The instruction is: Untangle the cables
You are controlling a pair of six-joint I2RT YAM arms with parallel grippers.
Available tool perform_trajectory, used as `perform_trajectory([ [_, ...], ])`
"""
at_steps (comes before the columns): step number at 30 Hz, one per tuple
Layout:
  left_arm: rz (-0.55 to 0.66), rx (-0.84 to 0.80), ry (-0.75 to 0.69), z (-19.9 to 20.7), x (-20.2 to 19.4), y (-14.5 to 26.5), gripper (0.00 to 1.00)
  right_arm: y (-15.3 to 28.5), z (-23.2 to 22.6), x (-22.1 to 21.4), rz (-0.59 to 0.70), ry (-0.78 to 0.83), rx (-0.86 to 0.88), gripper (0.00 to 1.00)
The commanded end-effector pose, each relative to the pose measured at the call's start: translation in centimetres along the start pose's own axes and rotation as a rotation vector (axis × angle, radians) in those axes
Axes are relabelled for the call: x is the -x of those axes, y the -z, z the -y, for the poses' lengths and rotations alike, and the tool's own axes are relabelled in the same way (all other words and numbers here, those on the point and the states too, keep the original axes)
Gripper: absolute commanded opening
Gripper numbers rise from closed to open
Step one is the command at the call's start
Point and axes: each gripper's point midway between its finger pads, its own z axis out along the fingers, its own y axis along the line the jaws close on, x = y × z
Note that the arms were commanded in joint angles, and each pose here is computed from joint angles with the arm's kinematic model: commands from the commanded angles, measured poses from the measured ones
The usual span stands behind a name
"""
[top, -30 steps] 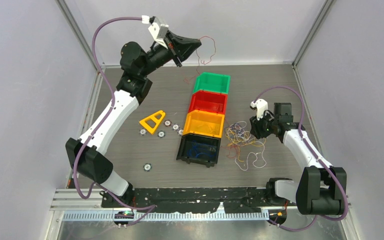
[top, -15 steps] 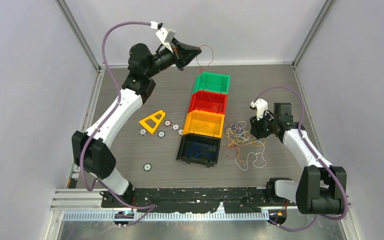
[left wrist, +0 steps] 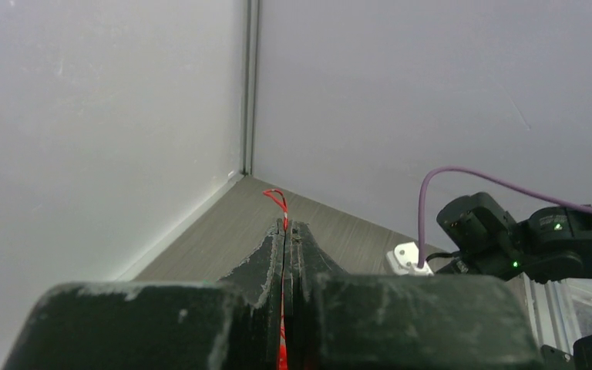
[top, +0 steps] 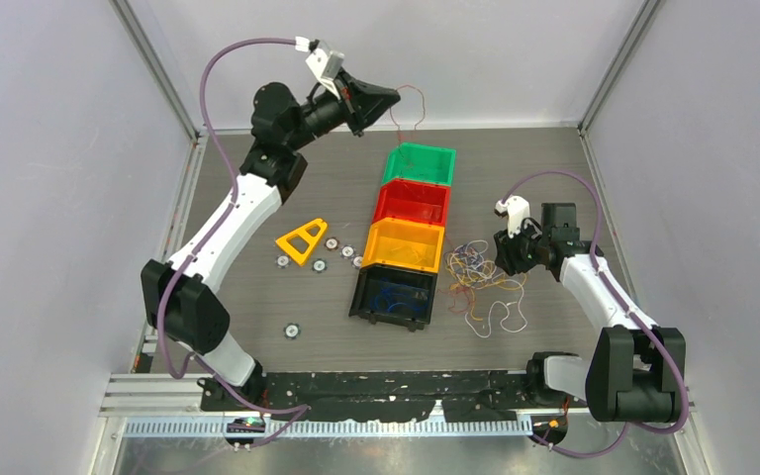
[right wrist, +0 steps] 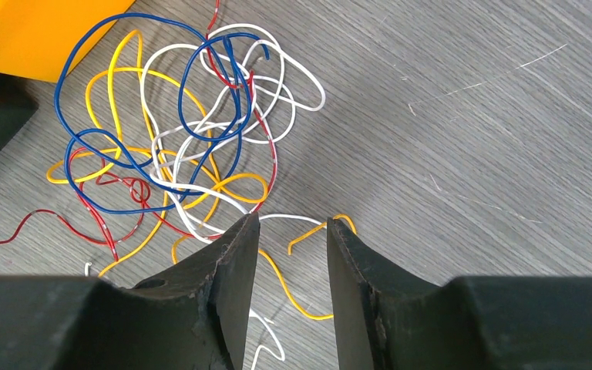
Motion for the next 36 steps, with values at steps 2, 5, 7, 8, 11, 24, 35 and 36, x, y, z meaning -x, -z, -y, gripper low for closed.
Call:
perform_trajectory([
  [2, 0.230, -0.031, -0.139, 2.7, 10.9, 0.0, 0.00, 0.3, 0.6, 1.8, 0.042, 0.004, -0.009, 0.44],
  [5, 0.296, -0.004, -0.195, 2.8, 14.2, 0.2, 0.00, 0.3, 0.6, 1.8, 0.041, 0.000, -0.006, 0.44],
  [7, 0.331, 0.023, -0.228, 2.6, 15.9, 0.5, 0.00, 0.3, 0.6, 1.9, 0.042, -0.001, -0.006, 0.44],
  [8, 0.344, 0.026, -0.238, 2.6, 16.5, 0.6, 0.00, 0.3, 0.6, 1.9, 0.042, -0.001, -0.006, 0.44],
  [11, 0.344, 0.015, -0.253, 3.1, 17.2, 0.8, 0.00, 0.3, 0.5, 1.9, 0.042, -0.001, -0.007, 0.44],
  [24, 0.215, -0.027, -0.112, 3.2, 10.8, 1.3, 0.00, 0.2, 0.7, 2.0, 0.041, -0.002, -0.008, 0.44],
  [35, 0.122, -0.011, -0.078, 2.1, 6.9, 1.4, 0.00, 0.2, 0.7, 1.8, 0.037, -0.003, -0.009, 0.44],
  [36, 0.104, 0.001, -0.070, 1.7, 6.1, 1.2, 0.00, 0.2, 0.6, 1.7, 0.036, -0.004, -0.006, 0.44],
])
